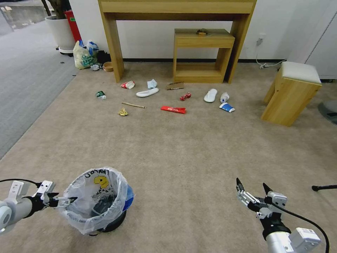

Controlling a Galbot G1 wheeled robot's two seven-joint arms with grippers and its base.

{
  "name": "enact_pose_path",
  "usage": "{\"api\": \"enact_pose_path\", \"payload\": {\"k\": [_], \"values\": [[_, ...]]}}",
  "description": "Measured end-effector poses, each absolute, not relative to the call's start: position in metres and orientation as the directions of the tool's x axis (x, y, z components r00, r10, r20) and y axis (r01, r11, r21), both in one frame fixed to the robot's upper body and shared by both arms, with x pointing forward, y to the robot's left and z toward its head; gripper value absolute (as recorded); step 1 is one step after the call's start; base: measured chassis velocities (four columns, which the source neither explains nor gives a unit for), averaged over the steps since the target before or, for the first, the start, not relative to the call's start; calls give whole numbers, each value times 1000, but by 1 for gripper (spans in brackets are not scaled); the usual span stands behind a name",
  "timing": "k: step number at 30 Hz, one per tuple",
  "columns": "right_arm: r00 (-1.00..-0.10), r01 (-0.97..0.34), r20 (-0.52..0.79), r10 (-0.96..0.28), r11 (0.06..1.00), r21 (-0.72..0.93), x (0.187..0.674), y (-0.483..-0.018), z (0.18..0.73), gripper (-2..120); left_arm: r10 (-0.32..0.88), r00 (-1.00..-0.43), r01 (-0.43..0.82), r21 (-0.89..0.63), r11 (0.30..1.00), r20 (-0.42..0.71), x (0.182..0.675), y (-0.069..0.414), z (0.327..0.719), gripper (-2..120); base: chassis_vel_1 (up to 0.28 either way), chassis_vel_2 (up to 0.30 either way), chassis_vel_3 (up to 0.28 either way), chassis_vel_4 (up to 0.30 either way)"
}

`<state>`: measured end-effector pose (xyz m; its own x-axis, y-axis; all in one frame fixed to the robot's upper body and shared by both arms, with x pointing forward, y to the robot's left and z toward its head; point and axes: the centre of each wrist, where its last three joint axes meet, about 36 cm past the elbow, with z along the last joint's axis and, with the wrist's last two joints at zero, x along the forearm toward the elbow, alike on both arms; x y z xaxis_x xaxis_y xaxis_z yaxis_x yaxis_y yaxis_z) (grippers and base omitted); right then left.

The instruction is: Pick up the trash bin and place the garbage on the floor into it.

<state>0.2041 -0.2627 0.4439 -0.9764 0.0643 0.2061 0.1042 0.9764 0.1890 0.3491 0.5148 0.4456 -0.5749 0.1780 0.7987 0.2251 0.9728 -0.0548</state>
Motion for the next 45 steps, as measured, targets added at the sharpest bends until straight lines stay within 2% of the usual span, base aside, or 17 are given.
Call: {"api": "enact_pose_path", "payload": {"k": [10,14,21,22,26,27,32,33,34,35,38,45], "values": [[-974,110,215,66,974,198,204,-263,442,100,198,-572,240,-69,968,796,348,506,442,100,0,0,0,0],[-974,113,216,69,973,199,204,-263,442,100,202,-570,241,-73,968,797,348,504,439,93,0,0,0,0],[-973,122,218,77,972,200,204,-264,441,100,201,-570,239,-73,968,797,350,502,436,64,0,0,0,0],[-973,122,218,77,972,200,204,-264,441,100,201,-570,239,-73,968,797,350,502,436,64,0,0,0,0],[-973,126,218,81,971,201,204,-264,440,100,202,-570,238,-75,968,797,350,501,435,46,0,0,0,0],[-973,126,218,81,971,201,204,-264,440,100,202,-570,238,-75,968,797,350,501,435,46,0,0,0,0],[-972,130,219,85,971,200,205,-264,439,100,207,-568,238,-82,968,796,349,501,434,25,0,0,0,0],[-972,130,219,85,971,200,205,-264,439,100,207,-568,238,-82,968,796,349,501,434,25,0,0,0,0],[-972,132,219,87,971,200,205,-265,438,100,210,-568,237,-86,968,796,349,501,434,15,0,0,0,0],[-972,132,219,87,971,200,205,-265,438,100,210,-568,237,-86,968,796,349,501,434,15,0,0,0,0],[-971,135,220,89,971,199,205,-265,438,100,212,-567,238,-88,967,796,348,500,433,2,0,0,0,0],[-970,139,222,95,971,195,206,-266,438,100,206,-580,219,-93,971,788,347,497,433,0,0,0,0,0]]}}
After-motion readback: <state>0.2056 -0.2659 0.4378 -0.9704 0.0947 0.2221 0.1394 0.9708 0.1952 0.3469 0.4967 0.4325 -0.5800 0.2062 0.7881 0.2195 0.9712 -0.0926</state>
